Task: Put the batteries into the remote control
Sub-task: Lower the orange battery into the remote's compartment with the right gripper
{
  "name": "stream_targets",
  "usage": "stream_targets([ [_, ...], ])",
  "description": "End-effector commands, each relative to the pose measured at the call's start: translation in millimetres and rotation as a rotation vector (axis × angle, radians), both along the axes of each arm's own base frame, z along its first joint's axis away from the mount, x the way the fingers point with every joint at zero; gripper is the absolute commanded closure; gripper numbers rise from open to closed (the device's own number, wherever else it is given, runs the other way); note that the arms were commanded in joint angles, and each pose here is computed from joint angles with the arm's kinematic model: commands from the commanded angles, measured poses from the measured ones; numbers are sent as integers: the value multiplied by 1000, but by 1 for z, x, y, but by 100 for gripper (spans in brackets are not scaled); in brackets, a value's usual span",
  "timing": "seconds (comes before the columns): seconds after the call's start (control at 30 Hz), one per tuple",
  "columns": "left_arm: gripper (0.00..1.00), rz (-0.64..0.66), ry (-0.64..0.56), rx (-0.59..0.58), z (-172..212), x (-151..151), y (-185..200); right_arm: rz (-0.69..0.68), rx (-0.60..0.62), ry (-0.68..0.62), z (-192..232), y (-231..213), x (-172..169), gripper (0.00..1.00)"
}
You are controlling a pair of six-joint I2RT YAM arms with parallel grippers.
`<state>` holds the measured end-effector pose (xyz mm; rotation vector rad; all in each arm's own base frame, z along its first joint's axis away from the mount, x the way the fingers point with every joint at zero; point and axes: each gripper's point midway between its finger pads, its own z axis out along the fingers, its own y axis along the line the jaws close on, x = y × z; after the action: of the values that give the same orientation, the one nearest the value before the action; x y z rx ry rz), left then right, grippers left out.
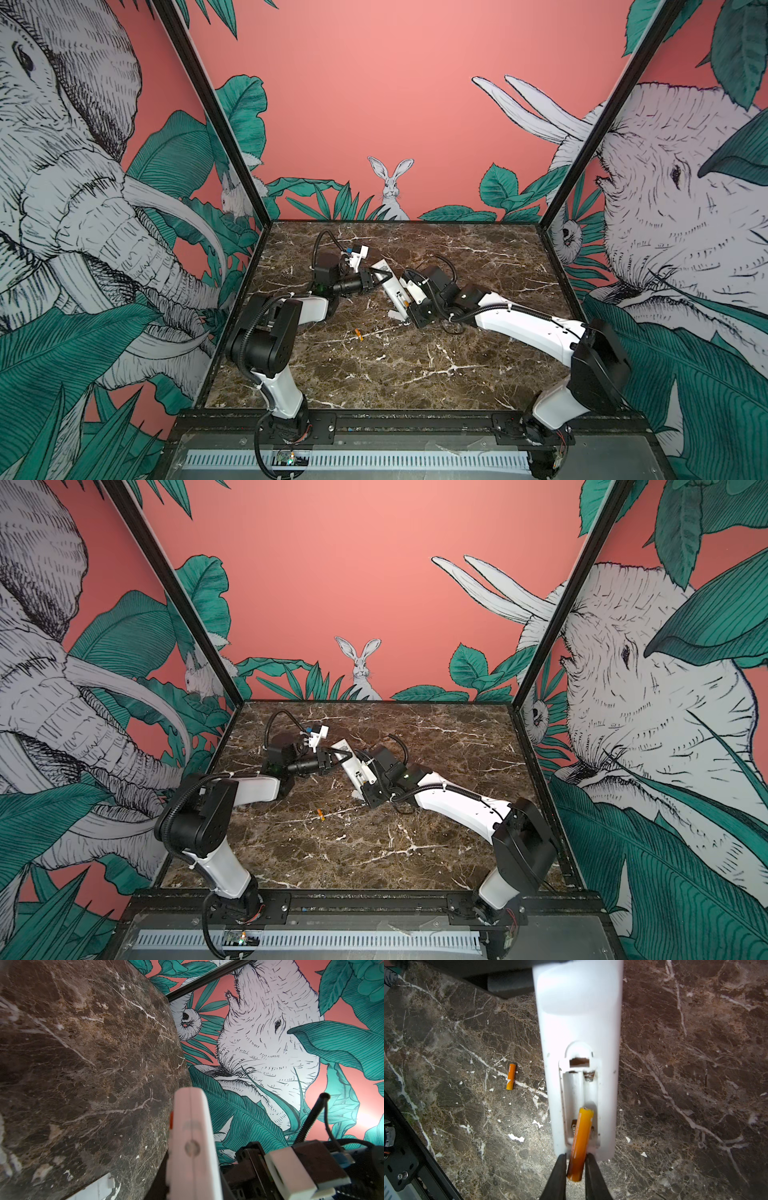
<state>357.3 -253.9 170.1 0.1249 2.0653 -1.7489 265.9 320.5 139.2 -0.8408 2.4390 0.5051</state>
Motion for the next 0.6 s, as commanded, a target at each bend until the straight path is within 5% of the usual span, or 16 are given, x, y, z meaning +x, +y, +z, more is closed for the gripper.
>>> stream_targets([
  [0.0, 100, -22, -41, -49, 19, -1, 0, -4, -9, -24, 6, 3, 5, 84],
  [0.57, 100, -15, 36, -54, 18, -5, 2, -51, -64, -46, 7, 1, 22, 87],
])
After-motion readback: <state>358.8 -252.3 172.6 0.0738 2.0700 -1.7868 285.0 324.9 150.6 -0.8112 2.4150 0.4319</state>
